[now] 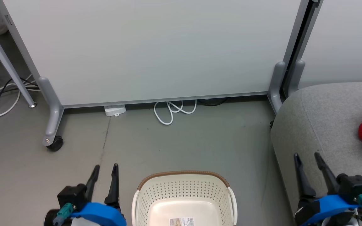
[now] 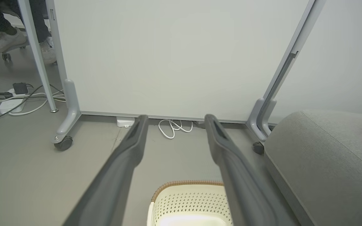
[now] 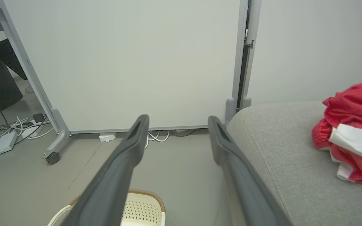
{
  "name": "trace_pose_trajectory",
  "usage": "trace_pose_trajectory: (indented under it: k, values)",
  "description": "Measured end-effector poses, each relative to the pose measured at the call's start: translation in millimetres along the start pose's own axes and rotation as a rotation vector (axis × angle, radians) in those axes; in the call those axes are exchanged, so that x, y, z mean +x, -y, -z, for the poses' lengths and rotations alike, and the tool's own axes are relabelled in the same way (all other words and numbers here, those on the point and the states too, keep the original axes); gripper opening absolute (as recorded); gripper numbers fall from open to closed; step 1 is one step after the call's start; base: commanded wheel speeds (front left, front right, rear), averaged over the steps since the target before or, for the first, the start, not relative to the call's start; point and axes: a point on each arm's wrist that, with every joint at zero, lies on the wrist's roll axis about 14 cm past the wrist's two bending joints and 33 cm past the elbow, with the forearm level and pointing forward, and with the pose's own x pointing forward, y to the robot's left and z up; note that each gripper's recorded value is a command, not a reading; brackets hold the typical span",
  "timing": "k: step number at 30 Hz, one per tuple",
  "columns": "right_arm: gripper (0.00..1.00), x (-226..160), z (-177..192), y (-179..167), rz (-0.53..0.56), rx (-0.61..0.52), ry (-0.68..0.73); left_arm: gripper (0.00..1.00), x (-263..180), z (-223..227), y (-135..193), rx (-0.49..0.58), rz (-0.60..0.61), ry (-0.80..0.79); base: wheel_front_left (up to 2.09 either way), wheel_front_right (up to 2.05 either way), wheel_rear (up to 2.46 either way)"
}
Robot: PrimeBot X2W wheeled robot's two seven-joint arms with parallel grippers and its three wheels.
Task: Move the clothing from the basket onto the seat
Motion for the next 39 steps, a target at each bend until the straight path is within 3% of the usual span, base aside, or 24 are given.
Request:
trace_pose_trajectory:
  k: [11, 39]
  values:
    - [0.00, -18.3, 44.8, 3.6, 0.029, 0.050, -0.143, 0.00, -34.5, 59.1, -8.8, -0.056, -0.056, -0.177, 0.00, 0.00, 0.00]
    - [0.00, -18.3, 40.2, 19.5, 0.135, 0.542, -0.117, 0.00, -14.5, 28.1, -22.8, -0.490, -0.153, -0.092, 0.00, 0.00, 0.00]
